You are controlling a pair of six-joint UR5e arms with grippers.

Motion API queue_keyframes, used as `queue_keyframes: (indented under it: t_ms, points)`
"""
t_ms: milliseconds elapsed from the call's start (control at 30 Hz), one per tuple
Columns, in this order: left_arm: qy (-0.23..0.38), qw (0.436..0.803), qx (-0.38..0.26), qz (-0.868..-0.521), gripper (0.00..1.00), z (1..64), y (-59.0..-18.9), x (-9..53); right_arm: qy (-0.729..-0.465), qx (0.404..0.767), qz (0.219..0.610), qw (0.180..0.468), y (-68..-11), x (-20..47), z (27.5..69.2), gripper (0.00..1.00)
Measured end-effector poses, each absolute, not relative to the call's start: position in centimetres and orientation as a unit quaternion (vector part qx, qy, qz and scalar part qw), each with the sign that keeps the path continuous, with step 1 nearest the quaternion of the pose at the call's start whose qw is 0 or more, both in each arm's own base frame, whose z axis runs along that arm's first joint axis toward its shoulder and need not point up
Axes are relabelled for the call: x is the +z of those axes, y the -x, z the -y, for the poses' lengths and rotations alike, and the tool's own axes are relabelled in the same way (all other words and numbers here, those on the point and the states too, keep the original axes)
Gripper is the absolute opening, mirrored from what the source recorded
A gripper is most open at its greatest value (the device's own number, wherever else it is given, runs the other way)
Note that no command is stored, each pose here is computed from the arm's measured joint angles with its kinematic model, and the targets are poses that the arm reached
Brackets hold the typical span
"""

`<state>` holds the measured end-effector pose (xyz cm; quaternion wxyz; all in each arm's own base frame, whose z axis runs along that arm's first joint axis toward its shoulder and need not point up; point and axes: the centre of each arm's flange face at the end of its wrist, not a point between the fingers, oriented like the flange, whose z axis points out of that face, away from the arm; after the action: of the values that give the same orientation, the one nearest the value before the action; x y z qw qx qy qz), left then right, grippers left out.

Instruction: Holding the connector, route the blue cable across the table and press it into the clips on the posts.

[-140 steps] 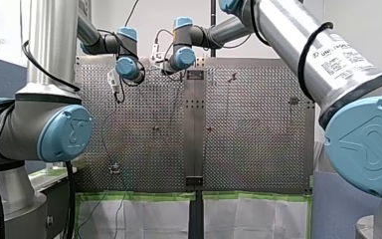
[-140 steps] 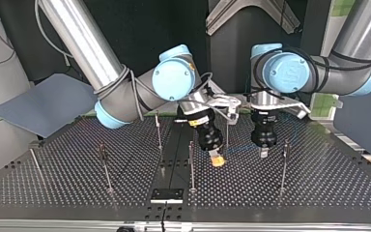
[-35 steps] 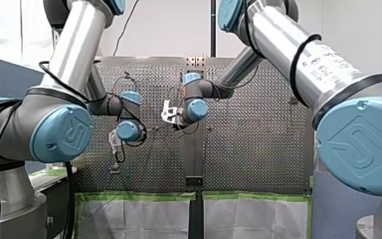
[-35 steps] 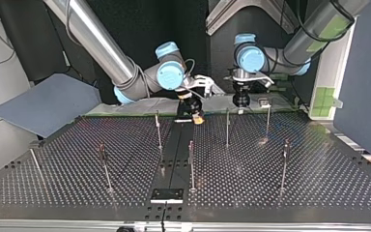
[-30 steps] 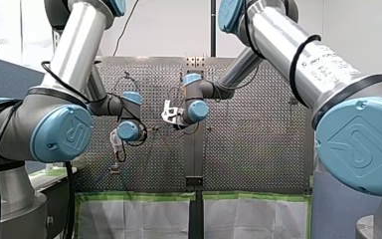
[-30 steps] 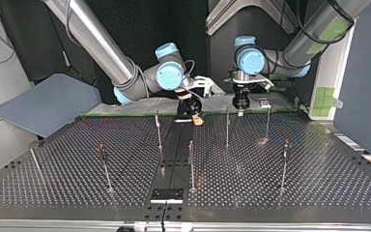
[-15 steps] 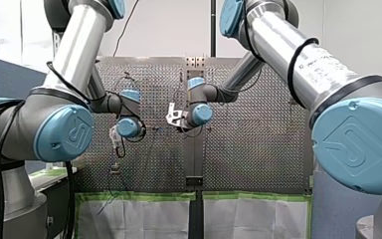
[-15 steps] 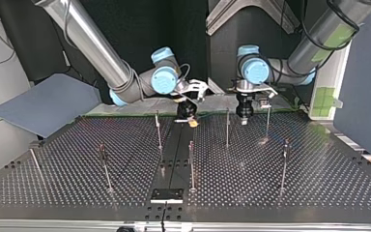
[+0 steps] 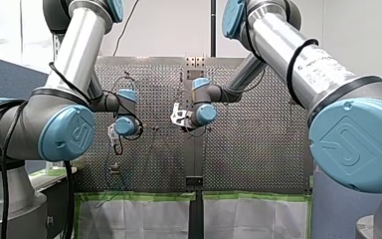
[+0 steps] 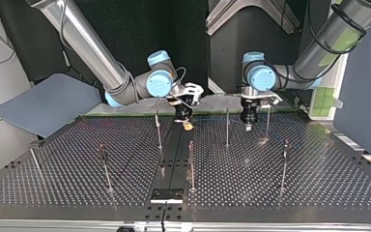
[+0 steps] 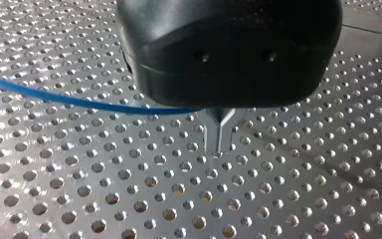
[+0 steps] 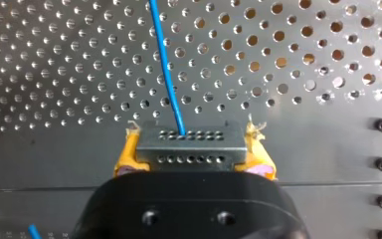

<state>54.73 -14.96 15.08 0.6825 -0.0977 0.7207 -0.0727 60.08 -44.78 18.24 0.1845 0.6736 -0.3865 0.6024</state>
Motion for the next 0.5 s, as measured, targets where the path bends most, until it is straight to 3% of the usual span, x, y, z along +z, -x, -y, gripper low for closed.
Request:
queue_keyframes:
  t_ms: [233, 300, 333, 367, 400, 433, 500]
  points:
    - [0.094, 0.676, -0.063, -0.728, 0.0, 14.59, -54.62, 14.9, -0.673, 0.605, 0.384, 0.183, -60.25, 18.62, 44.92, 0.0]
    - [0.095, 0.673, -0.057, -0.731, 0.34, 14.5, -54.52, 14.82, -0.673, 0.605, 0.384, 0.183, -60.26, 18.64, 44.93, 0.0]
    - [0.096, 0.672, -0.054, -0.732, 0.34, 14.46, -54.48, 14.79, -0.673, 0.605, 0.384, 0.183, -60.26, 18.64, 44.92, 0.0]
    - [0.097, 0.67, -0.051, -0.734, 0.48, 14.41, -54.41, 14.77, -0.673, 0.605, 0.384, 0.183, -60.25, 18.64, 44.92, 0.0]
    - [0.099, 0.669, -0.048, -0.735, 0.71, 14.36, -54.35, 14.75, -0.673, 0.605, 0.384, 0.183, -60.24, 18.64, 44.92, 0.0]
    - [0.1, 0.668, -0.044, -0.736, 0.71, 14.31, -54.28, 14.72, -0.673, 0.604, 0.384, 0.183, -60.23, 18.64, 44.93, 0.0]
    - [0.104, 0.663, -0.039, -0.74, 1.0, 14.25, -54.11, 14.62, -0.673, 0.604, 0.385, 0.184, -60.15, 18.64, 45.04, 0.0]
